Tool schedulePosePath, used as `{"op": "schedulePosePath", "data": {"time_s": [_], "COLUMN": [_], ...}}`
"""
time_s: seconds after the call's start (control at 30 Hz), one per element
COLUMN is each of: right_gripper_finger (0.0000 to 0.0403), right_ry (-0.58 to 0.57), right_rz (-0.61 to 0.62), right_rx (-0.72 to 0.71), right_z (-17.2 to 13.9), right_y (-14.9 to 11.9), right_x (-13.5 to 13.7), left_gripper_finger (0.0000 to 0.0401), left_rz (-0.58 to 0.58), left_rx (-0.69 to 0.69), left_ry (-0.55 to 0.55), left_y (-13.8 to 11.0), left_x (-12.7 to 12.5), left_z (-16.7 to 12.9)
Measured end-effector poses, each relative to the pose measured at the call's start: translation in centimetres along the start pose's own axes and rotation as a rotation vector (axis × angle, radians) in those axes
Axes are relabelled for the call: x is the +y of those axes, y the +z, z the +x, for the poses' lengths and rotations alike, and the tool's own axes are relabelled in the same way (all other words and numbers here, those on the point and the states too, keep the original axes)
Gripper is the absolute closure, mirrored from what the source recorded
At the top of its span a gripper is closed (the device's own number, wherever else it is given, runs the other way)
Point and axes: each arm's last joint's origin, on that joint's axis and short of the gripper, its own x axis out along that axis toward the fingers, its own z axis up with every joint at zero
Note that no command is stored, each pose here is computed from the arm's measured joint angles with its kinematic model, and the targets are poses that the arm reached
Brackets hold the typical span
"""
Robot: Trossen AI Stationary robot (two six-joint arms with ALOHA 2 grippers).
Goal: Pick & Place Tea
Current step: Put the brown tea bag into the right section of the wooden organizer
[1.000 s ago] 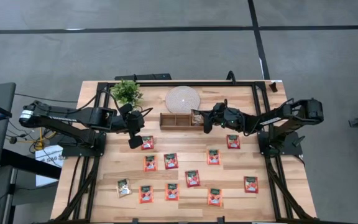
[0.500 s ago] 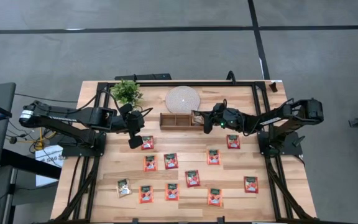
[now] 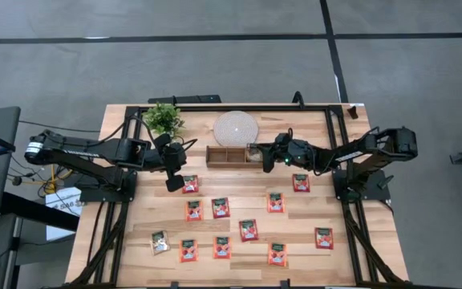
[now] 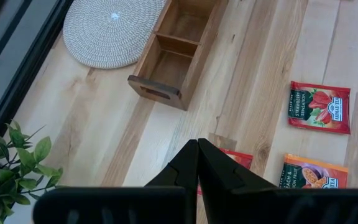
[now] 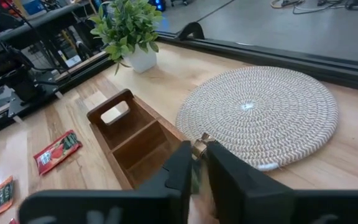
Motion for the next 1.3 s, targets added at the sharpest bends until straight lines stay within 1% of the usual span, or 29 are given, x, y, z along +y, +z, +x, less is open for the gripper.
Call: {"op": "schedulePosePath", "data": {"time_s": [0.13, 0.37, 0.43, 0.5, 0.6, 0.7, 0.8, 0.93, 1.03, 1.17, 1.3], "right_gripper_finger": [0.0332, 0.0332, 0.0332, 0.0332, 0.0332, 0.0332, 0.0332, 0.0332, 0.0332, 0.0332, 0.0332], "right_ry": [-0.001, 0.005, 0.033, 0.093, 0.18, 0.218, 0.235, 0.27, 0.303, 0.337, 0.341], "right_rz": [0.0, 0.004, 0.014, 0.018, -0.013, -0.037, -0.051, -0.065, -0.07, -0.074, -0.082], "right_rx": [0.0, -0.016, -0.048, -0.08, -0.101, -0.101, -0.065, -0.031, -0.024, -0.027, -0.009], "right_z": [0.0, 0.0, -0.1, -0.5, -1.4, -2.5, -3.8, -5.5, -6.7, -7.8, -8.3], "right_y": [0.0, 0.2, 0.6, 1.2, 2.0, 2.6, 2.8, 3.1, 3.4, 3.7, 3.7], "right_x": [0.0, 0.1, 0.3, 0.9, 1.7, 2.4, 2.8, 3.4, 3.8, 4.2, 4.1], "left_gripper_finger": [0.04, 0.04, 0.04, 0.04, 0.04, 0.04, 0.04, 0.04, 0.04, 0.04, 0.04], "left_rz": [0.0, 0.0, 0.0, -0.001, -0.016, -0.064, -0.124, -0.2, -0.233, -0.253, -0.265], "left_rx": [0.0, 0.0, 0.002, 0.01, 0.035, 0.082, 0.163, 0.297, 0.367, 0.42, 0.437], "left_ry": [0.0, 0.0, -0.008, -0.037, -0.115, -0.186, -0.223, -0.213, -0.191, -0.209, -0.225], "left_y": [0.0, 0.0, 0.0, 0.0, -0.1, -0.4, -0.9, -2.1, -2.8, -3.4, -3.9], "left_x": [0.0, 0.0, 0.0, -0.1, -0.3, -0.5, -0.5, -0.4, -0.7, -1.5, -2.6], "left_z": [0.0, 0.0, 0.0, 0.0, 0.0, -0.1, -0.1, -0.4, -0.7, -1.2, -1.7]}}
